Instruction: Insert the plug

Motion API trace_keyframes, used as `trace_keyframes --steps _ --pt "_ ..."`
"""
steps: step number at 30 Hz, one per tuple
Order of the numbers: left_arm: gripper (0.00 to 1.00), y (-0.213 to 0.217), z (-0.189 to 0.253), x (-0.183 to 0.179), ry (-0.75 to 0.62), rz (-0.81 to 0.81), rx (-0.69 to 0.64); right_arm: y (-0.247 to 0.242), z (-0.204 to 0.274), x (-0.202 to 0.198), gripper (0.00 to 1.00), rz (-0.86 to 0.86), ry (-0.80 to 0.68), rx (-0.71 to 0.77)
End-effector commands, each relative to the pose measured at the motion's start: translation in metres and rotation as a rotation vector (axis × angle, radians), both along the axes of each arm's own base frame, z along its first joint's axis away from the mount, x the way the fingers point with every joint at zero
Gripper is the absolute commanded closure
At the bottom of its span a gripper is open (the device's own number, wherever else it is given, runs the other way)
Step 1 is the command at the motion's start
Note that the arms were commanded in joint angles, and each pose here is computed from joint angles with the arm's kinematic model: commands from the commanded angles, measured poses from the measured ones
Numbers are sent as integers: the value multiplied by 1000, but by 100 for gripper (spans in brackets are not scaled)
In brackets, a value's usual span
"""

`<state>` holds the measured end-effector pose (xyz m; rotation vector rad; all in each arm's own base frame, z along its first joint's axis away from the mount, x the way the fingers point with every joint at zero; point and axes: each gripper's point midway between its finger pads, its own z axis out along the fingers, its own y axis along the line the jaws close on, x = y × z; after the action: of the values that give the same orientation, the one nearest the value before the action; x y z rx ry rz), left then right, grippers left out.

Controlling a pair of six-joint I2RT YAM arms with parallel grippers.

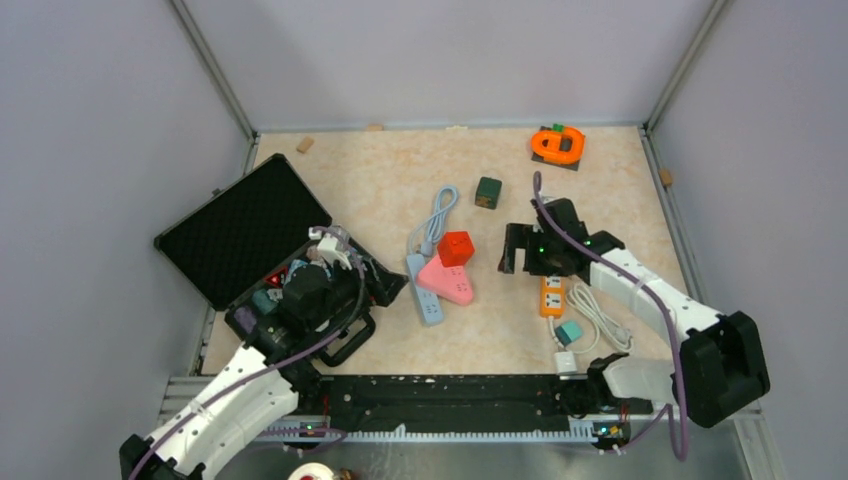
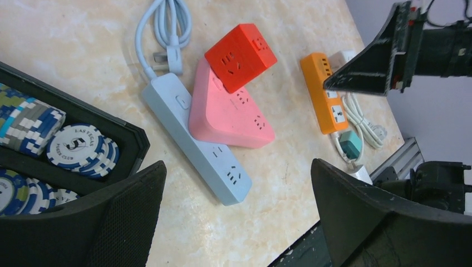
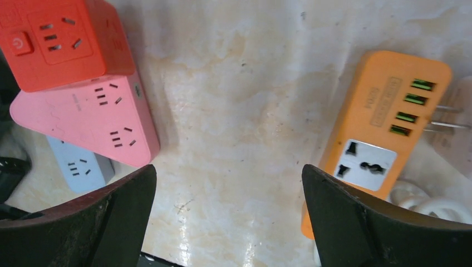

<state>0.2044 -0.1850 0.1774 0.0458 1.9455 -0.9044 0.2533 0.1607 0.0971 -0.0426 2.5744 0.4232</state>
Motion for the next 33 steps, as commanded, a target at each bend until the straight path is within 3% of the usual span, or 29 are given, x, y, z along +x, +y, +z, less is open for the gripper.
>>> trace_keyframes --steps 1,7,22,33 --pt "1 -14 -1 -1 40 -57 -16 -18 18 11 2 -94 -61 61" --pt "1 -23 -6 4 98 -95 40 -18 17 29 1 -80 -49 62" --pt "1 -5 -27 18 119 -3 163 8 11 170 1 -175 -60 -47" --pt "1 5 -48 22 144 34 233 51 -24 239 1 -213 -29 19"
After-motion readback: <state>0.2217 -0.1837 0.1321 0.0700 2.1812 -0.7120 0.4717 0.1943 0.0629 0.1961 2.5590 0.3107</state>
